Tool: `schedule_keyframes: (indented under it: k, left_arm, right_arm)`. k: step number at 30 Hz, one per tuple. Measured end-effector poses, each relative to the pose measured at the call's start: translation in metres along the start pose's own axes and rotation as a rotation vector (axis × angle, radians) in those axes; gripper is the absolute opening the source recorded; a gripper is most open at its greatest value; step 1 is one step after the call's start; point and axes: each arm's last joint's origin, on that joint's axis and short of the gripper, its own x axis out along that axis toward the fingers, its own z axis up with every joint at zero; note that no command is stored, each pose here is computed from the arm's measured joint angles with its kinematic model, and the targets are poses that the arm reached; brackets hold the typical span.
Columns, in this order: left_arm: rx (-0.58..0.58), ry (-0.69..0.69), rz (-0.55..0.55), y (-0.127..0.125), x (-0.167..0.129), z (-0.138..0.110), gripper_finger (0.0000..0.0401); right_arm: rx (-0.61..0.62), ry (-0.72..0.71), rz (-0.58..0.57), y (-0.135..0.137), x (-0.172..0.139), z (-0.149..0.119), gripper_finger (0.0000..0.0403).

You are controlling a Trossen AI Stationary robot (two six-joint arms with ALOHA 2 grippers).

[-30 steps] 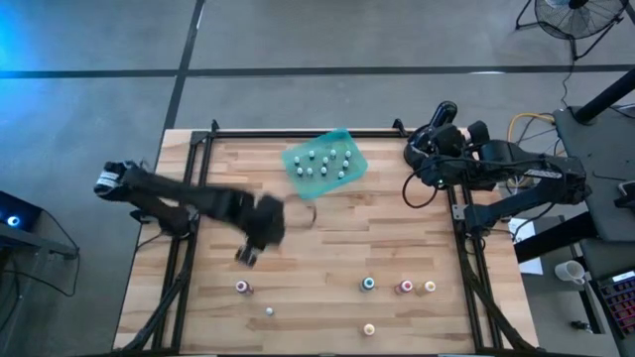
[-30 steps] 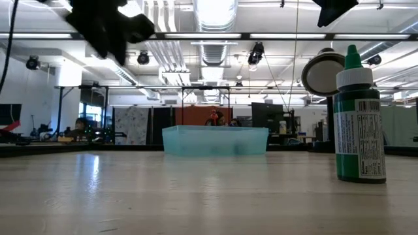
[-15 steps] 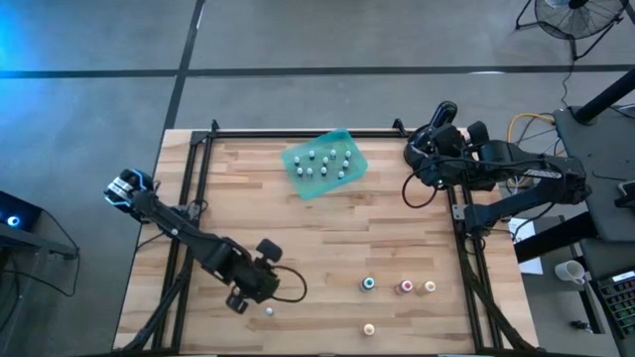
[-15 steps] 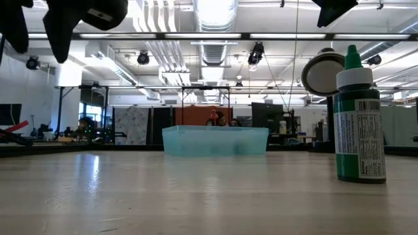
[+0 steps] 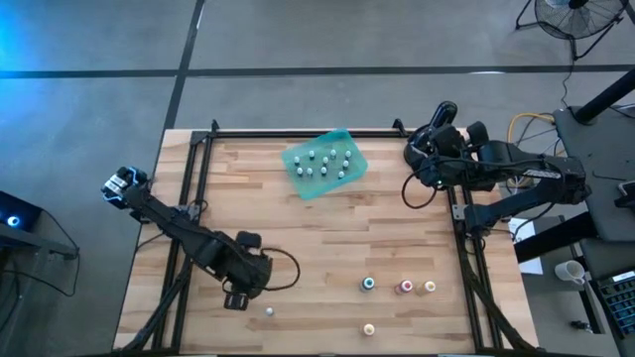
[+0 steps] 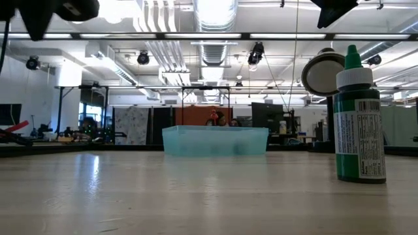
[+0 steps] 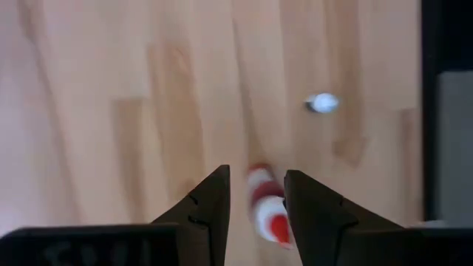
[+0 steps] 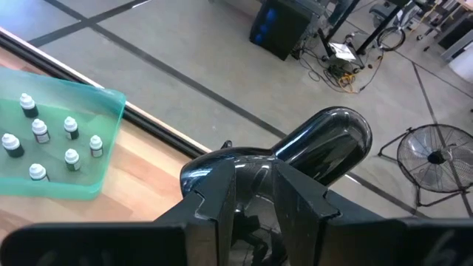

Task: Pick & Place food coloring
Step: Put the orange small food coloring into the green bin

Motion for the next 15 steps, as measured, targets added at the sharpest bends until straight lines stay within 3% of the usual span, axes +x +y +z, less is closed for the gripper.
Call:
schedule_keyframes:
  k: [6,15]
  left_arm:
    - [-0.089,0.054,-0.071,-0.017,0.000,-0.010,0.0101]
    - [-0.191,0.092,0.008,-0.018,0.005,-0.020,0.0102]
  right_arm:
    - [-0.003,-0.001,-0.003,0.001,0.001,-0.001,0.0082]
    - [-0.015,0.003,-0.009,0.005,0.005,-0.006,0.0082]
